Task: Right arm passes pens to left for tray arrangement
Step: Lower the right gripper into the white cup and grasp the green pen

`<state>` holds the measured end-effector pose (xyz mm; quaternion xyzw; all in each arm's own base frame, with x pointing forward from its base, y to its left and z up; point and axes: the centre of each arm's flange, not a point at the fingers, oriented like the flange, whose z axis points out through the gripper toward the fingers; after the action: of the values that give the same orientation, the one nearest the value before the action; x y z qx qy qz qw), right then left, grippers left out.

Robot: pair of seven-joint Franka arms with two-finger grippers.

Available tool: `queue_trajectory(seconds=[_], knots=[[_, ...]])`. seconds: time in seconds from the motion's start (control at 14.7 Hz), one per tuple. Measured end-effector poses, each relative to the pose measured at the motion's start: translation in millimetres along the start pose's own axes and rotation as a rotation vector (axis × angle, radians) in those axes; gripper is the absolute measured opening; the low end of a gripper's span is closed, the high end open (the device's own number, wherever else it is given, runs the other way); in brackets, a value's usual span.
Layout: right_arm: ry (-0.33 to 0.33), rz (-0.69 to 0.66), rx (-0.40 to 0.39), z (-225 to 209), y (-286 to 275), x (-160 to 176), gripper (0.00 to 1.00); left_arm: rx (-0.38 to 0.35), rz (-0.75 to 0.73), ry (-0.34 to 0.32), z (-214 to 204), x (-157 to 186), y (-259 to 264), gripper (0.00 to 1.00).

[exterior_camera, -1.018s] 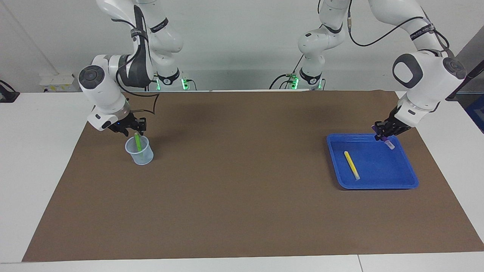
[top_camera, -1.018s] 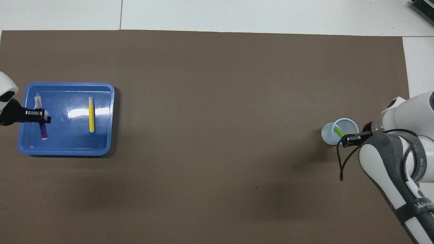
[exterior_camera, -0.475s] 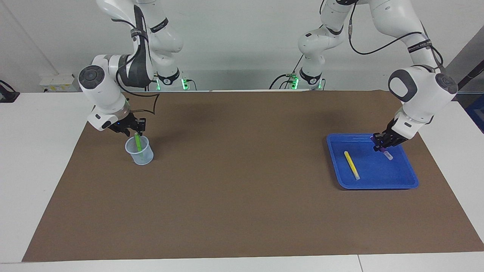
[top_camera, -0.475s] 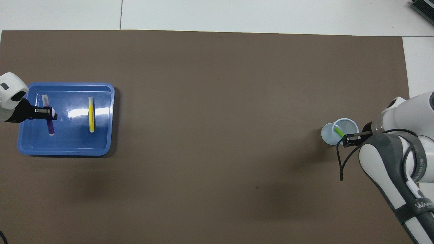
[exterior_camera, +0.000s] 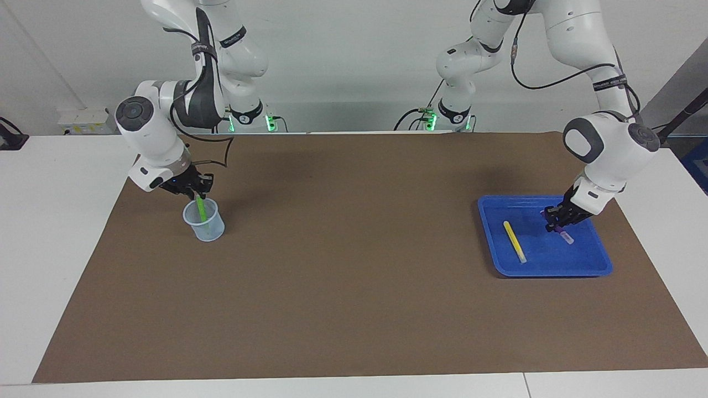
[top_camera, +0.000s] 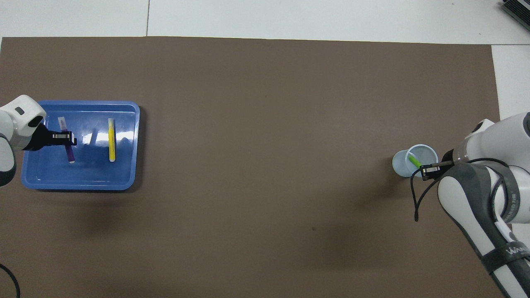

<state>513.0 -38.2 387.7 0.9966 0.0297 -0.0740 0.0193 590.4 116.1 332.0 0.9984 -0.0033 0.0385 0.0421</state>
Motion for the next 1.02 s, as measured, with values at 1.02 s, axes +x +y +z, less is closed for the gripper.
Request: queue_trajectory(seconds=[1.02], knots=[[-0.01, -0.075, -0.018, -84, -40, 10, 0.17, 0.038, -0.007, 0.124, 32, -18, 3, 0.19]])
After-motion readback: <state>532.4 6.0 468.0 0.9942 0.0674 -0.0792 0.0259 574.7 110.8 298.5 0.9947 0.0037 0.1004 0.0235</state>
